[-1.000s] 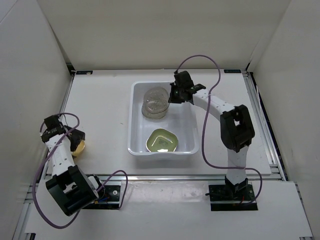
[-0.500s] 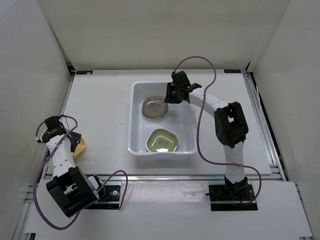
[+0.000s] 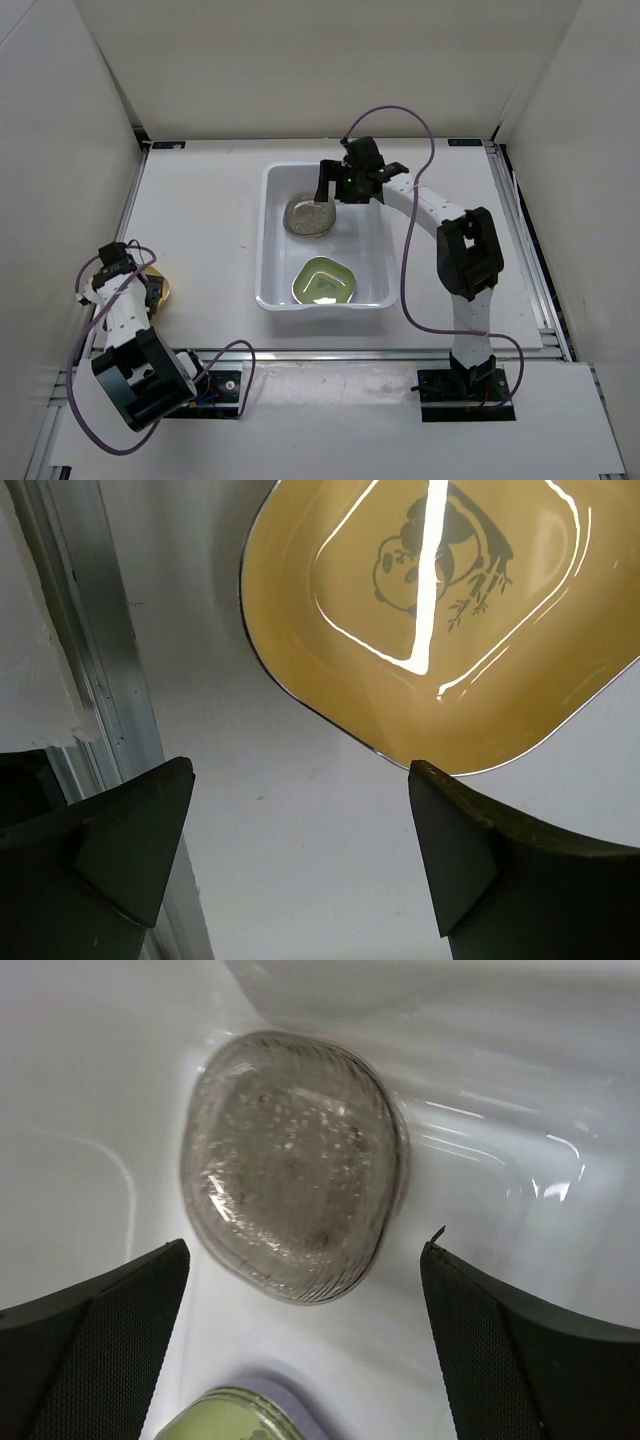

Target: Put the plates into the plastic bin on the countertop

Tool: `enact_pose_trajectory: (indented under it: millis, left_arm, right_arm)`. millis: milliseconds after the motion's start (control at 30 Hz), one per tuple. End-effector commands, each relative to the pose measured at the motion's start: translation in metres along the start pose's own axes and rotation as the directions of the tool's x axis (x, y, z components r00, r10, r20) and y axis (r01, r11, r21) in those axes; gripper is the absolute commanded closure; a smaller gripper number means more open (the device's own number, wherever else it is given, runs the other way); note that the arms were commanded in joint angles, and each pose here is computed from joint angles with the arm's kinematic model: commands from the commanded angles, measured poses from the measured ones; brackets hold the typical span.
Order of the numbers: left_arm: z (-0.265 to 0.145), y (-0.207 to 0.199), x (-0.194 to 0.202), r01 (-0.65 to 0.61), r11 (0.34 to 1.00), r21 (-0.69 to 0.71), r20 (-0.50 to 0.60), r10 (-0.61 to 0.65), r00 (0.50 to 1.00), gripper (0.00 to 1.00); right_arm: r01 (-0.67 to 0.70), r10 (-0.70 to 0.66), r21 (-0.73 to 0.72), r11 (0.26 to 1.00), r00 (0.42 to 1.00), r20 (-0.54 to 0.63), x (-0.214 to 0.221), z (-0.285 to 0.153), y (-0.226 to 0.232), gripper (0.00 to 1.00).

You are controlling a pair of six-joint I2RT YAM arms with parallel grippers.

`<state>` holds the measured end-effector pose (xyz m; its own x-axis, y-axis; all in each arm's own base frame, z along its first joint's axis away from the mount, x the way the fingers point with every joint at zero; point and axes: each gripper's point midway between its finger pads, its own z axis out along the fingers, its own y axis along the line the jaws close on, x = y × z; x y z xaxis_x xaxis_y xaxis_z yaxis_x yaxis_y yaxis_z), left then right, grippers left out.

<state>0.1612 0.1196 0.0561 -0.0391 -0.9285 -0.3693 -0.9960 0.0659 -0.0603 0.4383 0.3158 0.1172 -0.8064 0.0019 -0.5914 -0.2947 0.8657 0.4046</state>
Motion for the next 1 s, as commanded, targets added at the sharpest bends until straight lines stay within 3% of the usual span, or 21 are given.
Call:
enact_pose_trajectory:
  millis: [0, 200, 433, 733, 833, 867, 967]
  left_arm:
    - [-0.005, -0.001, -0.015, 0.175, 0.984, 0.037, 0.096, -0.178, 0.979, 0.01]
    - [-0.002, -0.011, -0.023, 0.307, 0.947, 0.094, 0.12, -0.317, 0.941, 0.01]
    - [0.016, -0.013, -0.015, 0.369, 0.927, 0.063, 0.102, -0.373, 0.922, 0.02]
    - [0.045, -0.016, -0.009, 0.4, 0.916, 0.032, 0.097, -0.401, 0.911, 0.15]
    - [0.051, -0.019, -0.007, 0.386, 0.922, 0.005, 0.083, -0.385, 0.919, 0.26]
    - [0.051, -0.019, -0.005, 0.383, 0.924, 0.0, 0.074, -0.382, 0.921, 0.39]
    - [0.05, -0.023, -0.005, 0.371, 0.929, 0.008, 0.059, -0.371, 0.927, 0.58]
  right_arm:
    - [0.087, -0.072, -0.096, 0.992, 0.987, 0.144, -0.048, -0.052, 0.035, 0.01]
    - [0.14, -0.121, -0.126, 0.982, 0.981, 0.15, -0.05, -0.075, 0.042, 0.01]
    - [0.138, -0.114, -0.126, 0.982, 0.977, 0.183, -0.058, -0.101, 0.03, 0.01]
    - [0.117, -0.096, -0.089, 0.989, 0.971, 0.217, -0.058, -0.126, 0.023, 0.01]
    - [0.114, -0.093, -0.085, 0.99, 0.971, 0.22, -0.055, -0.13, 0.022, 0.01]
    - [0.115, -0.092, -0.087, 0.99, 0.969, 0.229, -0.056, -0.134, 0.023, 0.01]
    - [0.11, -0.087, -0.085, 0.99, 0.968, 0.237, -0.054, -0.139, 0.022, 0.01]
